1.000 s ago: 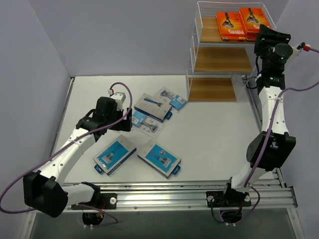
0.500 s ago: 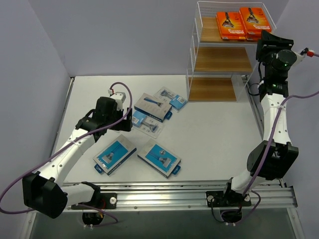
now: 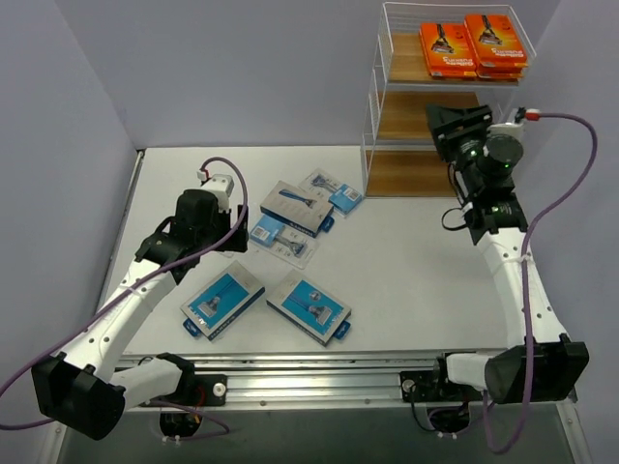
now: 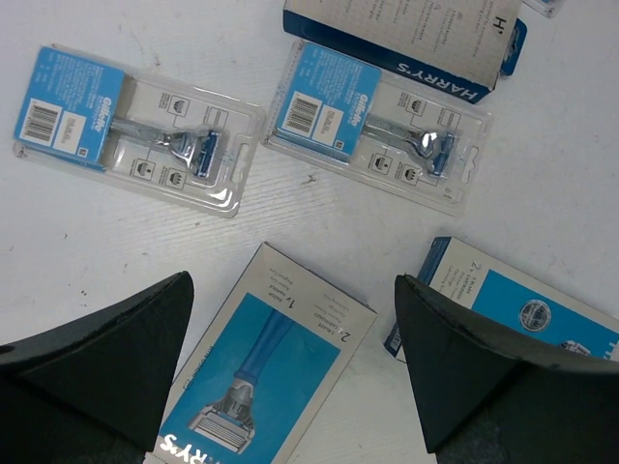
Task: Place and organize the shaving razors onto the shelf
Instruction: Place the shaving razor onto shelf, then grab a shaving razor with the right arm
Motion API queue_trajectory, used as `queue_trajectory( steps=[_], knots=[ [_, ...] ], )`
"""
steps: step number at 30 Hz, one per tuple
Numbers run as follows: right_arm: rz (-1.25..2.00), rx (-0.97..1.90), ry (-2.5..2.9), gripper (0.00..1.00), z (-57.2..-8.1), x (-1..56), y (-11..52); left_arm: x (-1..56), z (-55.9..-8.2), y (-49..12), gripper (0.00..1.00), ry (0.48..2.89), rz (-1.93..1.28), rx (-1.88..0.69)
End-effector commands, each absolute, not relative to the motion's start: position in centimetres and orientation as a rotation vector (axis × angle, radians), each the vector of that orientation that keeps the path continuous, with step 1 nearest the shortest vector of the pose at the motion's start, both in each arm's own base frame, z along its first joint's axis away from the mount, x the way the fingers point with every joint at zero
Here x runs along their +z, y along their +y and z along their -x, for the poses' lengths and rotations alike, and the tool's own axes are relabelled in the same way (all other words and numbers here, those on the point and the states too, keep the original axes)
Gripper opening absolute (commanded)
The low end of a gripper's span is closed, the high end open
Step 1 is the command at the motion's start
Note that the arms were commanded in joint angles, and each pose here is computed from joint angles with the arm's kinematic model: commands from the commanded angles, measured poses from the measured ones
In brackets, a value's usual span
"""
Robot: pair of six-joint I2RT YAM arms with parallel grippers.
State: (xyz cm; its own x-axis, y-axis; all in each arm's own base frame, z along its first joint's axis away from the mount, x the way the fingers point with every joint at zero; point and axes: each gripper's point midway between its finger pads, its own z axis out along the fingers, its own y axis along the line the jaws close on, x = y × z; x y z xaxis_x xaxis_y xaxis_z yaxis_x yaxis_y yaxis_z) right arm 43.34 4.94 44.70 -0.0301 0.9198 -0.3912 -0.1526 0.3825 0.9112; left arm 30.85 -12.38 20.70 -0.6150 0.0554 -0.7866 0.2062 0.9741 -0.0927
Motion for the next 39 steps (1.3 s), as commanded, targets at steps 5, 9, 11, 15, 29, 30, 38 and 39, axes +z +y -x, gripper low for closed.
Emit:
queue_trajectory(
  steps=[5, 9, 11, 15, 29, 30, 38, 39],
  knots=[
    [-0.494, 0.852, 1.591, 0.47, -38.7, 36.7, 13.8, 22.4, -31.9, -10.3, 0.94, 2.153, -0.102, -0.085],
    [-0.381, 0.844, 1.731, 0.45, -37.1, 31.9, 17.1, 22.5, -32.1, -10.1, 0.67, 2.146, -0.105, -0.072],
    [-0.322, 0.842, 1.773, 0.43, -36.4, 30.4, 18.4, 22.4, -32.1, -10.0, 0.64, 2.147, -0.102, -0.06],
    [-0.147, 0.824, 1.874, 0.44, -34.3, 27.0, 21.6, 22.4, -32.3, -9.5, 0.79, 2.144, -0.091, -0.026],
    [-0.11, 0.728, 2.19, 0.45, -27.6, 14.4, 23.4, 24.3, -32.6, -6.7, 0.94, 2.036, 0.022, 0.056],
    [-0.128, 0.68, 2.214, 0.45, -27.2, 13.8, 22.9, 24.3, -32.7, -6.5, 0.94, 2.035, 0.03, 0.056],
    [-0.184, 0.538, 2.315, 0.45, -22.5, 11.9, 22.4, 24.1, -32.8, -6.7, 0.94, 2.013, 0.024, 0.034],
    [-0.2, 0.568, 2.299, 0.45, -22.0, 12.3, 22.5, 23.8, -32.8, -6.8, 0.94, 2.019, 0.02, 0.036]
  ],
)
